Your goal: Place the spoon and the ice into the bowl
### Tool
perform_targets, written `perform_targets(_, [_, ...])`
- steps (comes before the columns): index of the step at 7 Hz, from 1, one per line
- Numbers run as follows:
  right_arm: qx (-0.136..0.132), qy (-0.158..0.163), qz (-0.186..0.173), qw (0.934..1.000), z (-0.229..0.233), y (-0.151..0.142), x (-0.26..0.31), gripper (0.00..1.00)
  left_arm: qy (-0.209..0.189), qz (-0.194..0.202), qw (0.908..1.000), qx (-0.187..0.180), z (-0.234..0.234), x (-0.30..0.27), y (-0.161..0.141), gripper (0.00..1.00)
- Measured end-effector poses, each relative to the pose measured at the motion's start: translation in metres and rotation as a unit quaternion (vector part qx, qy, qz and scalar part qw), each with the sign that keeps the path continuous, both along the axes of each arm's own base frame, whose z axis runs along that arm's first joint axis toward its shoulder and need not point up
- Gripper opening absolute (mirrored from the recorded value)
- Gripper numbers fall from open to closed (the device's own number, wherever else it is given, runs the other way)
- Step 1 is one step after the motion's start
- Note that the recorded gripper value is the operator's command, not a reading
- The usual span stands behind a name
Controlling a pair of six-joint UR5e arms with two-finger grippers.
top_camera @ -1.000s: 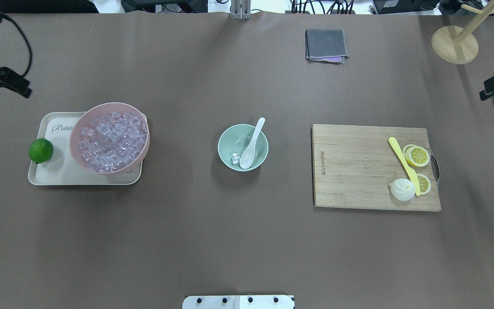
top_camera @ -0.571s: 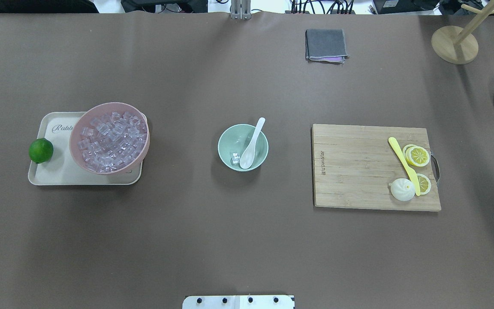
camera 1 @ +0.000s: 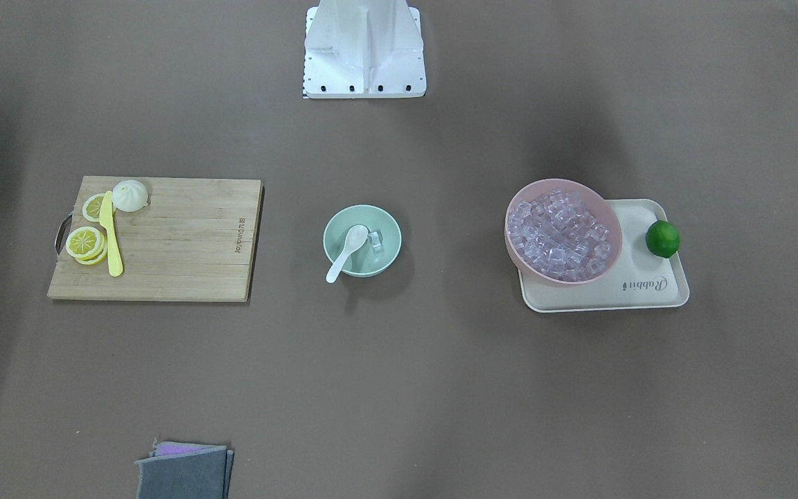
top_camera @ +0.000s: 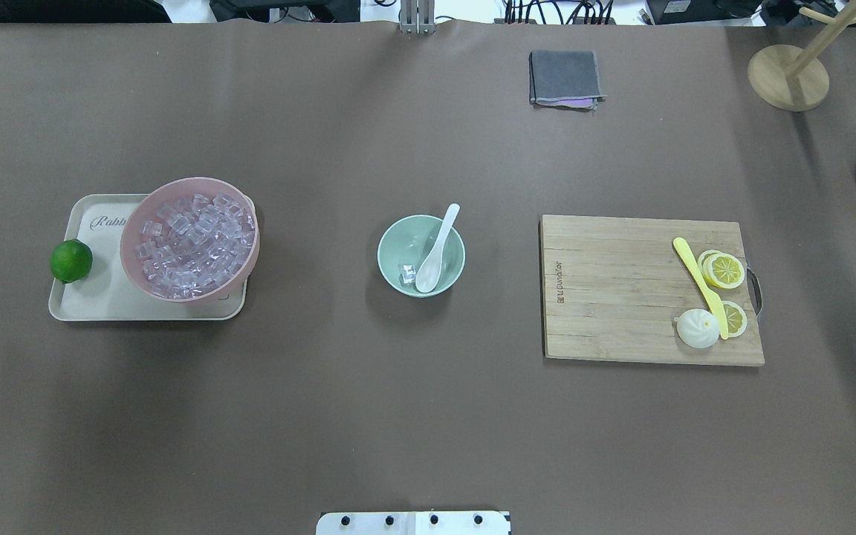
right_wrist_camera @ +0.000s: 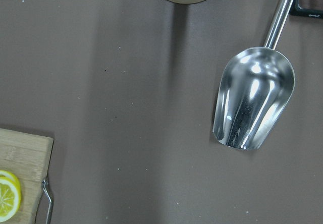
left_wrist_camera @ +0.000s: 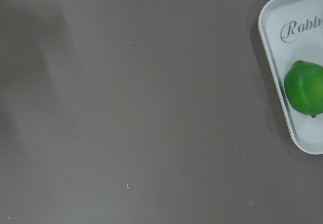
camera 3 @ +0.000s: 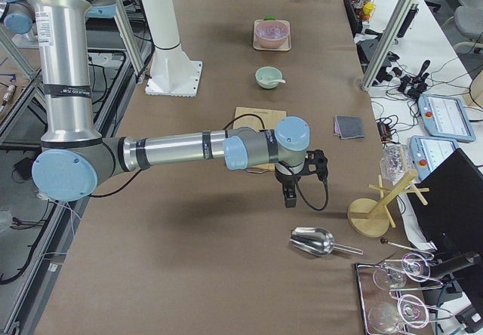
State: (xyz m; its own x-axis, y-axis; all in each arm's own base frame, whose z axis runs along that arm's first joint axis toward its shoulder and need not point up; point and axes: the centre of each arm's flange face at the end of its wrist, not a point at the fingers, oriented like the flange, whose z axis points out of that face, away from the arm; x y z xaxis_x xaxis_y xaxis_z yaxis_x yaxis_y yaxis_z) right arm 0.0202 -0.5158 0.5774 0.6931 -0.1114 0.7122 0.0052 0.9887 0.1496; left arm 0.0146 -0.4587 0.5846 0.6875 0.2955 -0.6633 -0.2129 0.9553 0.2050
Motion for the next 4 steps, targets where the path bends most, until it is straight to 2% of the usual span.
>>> perform_targets(4, [0.000,-0.001,0.000,1.0000,0.0005,0.0017,0.0004,1.00,0.002,-0.001,1.0000,0.003,0.0007,0.0010,-0.0043,0.99])
